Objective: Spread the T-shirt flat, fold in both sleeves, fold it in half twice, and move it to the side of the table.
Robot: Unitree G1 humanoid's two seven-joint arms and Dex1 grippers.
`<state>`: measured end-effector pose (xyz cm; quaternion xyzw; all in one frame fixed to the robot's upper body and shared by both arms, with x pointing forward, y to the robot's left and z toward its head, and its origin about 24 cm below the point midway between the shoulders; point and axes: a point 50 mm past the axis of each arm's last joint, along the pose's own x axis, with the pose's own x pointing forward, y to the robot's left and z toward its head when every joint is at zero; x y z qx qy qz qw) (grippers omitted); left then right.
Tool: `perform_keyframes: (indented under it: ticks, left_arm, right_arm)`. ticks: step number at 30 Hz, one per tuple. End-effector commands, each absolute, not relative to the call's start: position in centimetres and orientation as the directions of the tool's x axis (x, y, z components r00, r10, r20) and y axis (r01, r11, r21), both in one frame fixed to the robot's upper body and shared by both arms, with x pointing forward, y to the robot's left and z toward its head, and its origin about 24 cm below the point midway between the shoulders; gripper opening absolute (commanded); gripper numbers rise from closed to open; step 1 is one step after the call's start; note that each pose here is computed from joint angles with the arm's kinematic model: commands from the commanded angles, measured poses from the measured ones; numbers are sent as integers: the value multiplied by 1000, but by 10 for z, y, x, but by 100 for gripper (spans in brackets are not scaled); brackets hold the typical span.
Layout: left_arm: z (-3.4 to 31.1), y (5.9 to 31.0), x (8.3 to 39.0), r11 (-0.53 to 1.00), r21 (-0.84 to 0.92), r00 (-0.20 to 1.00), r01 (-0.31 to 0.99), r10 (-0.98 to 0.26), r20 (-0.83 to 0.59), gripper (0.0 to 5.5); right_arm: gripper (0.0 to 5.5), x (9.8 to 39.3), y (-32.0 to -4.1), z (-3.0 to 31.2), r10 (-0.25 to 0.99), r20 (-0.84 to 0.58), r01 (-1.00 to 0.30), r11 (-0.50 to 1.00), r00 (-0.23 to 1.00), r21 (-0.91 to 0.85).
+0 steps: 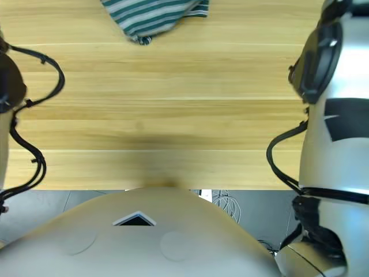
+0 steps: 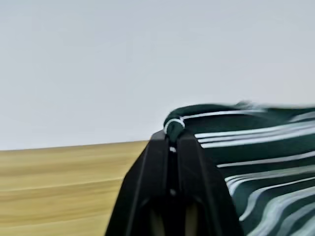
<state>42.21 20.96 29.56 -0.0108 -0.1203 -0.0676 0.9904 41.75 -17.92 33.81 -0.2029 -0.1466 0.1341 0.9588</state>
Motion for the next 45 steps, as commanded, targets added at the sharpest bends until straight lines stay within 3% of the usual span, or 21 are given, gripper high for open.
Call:
perform_keyframes:
  ticks: [1,5,10,16,21,24,28,32,34,39,45]
  left_arm:
    - [317,205,422,993,41,952,115,-121,281,0]
    - [298,201,425,989,48,960,138,-145,240,0]
    - [243,194,427,968,92,964,232,-241,110,0]
    - [210,210,419,951,84,950,297,-304,76,0]
    - [203,233,404,910,16,888,414,-408,211,0]
    - [170,239,372,821,26,781,570,-551,294,0]
    - [107,213,294,673,30,643,739,-719,264,0]
    - [44,192,197,556,-40,553,830,-810,196,0]
    - [22,189,169,563,-13,560,826,-819,124,0]
    - [-20,204,139,575,55,577,816,-811,-97,0]
    - [-24,233,128,618,73,622,783,-772,-131,0]
  right_arm:
    - [4,421,-176,327,310,193,-200,875,931,-441]
    - [4,425,-177,295,332,117,-253,866,936,-432]
    - [4,425,-190,246,364,0,-333,851,931,-407]
    - [4,419,-205,242,422,31,-383,850,906,-362]
    - [4,402,-227,239,590,51,-527,754,806,-393]
    - [4,378,-243,205,770,-41,-704,559,637,-439]
    - [4,333,-256,132,881,-210,-859,318,424,-402]
    - [4,271,-274,53,866,-286,-900,331,409,-285]
    - [4,246,-279,28,840,-335,-898,350,427,-267]
    - [4,208,-278,-5,811,-396,-902,374,430,-215]
    - [4,167,-291,-28,775,-515,-928,348,366,-135]
